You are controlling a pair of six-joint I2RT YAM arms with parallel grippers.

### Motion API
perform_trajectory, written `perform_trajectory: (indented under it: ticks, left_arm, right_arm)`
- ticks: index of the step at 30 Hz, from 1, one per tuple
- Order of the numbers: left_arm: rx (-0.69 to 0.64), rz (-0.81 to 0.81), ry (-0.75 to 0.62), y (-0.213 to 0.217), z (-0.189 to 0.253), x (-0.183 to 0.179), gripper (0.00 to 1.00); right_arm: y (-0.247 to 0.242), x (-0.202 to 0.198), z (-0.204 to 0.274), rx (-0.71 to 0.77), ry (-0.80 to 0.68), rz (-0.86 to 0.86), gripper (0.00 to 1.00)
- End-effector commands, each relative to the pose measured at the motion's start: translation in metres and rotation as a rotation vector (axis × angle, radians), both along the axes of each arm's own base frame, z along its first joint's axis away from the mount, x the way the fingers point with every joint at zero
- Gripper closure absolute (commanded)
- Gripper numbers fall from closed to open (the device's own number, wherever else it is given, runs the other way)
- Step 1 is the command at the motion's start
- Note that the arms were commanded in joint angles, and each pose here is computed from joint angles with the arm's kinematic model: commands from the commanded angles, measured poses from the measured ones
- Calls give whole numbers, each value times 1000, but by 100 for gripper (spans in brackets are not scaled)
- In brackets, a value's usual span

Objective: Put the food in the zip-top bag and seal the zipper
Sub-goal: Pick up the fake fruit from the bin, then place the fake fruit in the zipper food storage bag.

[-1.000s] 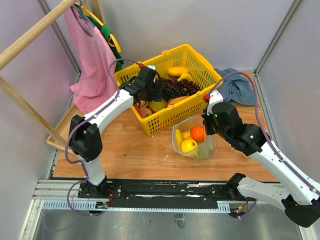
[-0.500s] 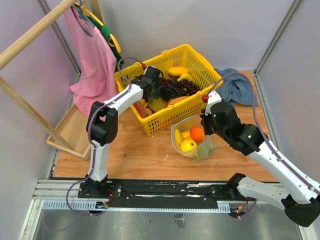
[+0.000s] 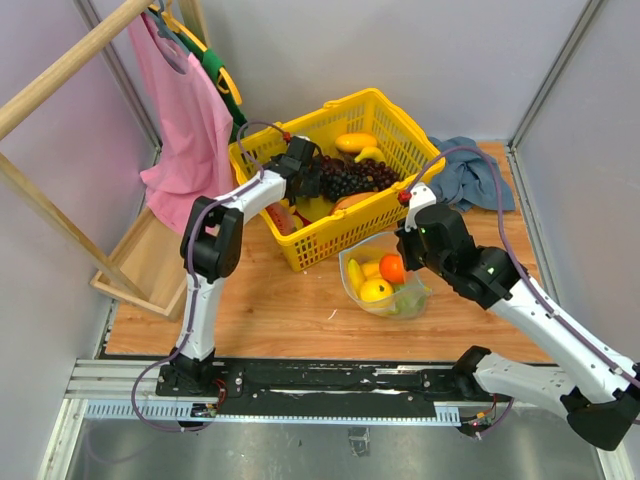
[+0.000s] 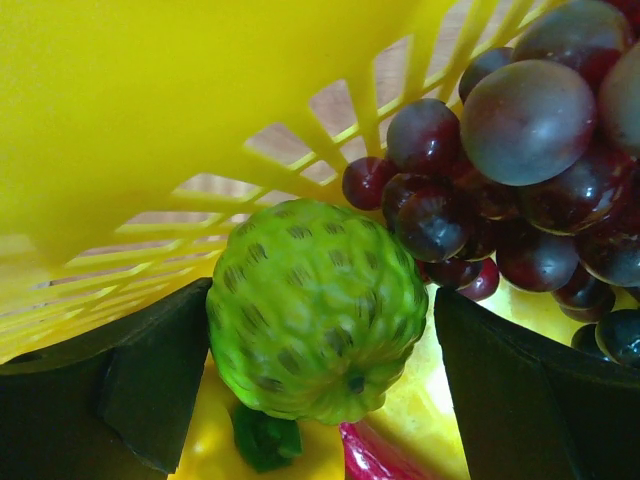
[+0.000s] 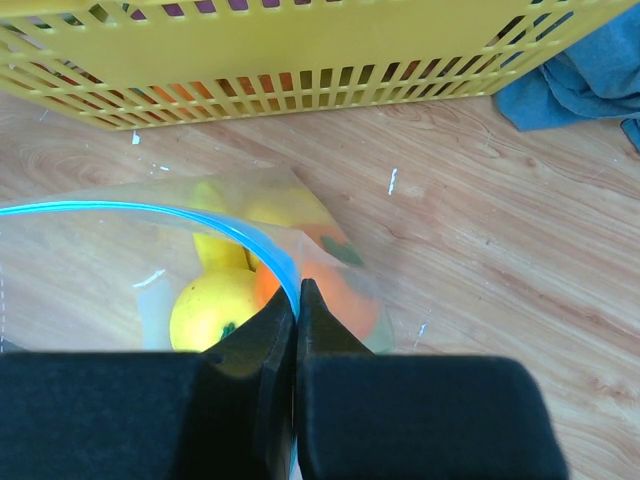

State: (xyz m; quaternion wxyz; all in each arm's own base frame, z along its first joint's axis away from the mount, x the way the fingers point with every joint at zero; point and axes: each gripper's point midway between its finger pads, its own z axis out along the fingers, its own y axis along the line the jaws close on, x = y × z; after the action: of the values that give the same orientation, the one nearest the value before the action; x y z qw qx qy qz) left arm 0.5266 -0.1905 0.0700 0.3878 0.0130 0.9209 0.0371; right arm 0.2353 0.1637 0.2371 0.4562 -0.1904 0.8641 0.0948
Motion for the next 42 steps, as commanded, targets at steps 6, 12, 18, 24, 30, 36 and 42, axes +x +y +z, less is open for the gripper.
perform_trajectory:
  ticks: [6,12,18,24,30,36,42]
  left_arm:
    - [-13,-30,-48,4,-7,18,13]
    - [-81,-67,-108,-3,33,9,37]
    - [-144,-103,-161,-8,72,-5,53]
    - [-224,-157,-186,-19,102,-23,57]
    - [-300,-219,-214,-34,135,-49,58]
    - [-400,-304,-263,-56,177,-81,59]
    - [-454,-362,-312,-68,212,-115,60]
  right_arm:
    - [1,1,-9,7,25,-5,100]
    - [2,1,-8,12,24,-5,100]
    - [2,0,-6,21,20,-4,99]
    - [2,0,-4,31,16,-4,99]
    - [0,0,0,32,3,-13,99]
    - [-2,2,5,34,-14,-22,99]
    - [-3,3,9,46,-31,-28,99]
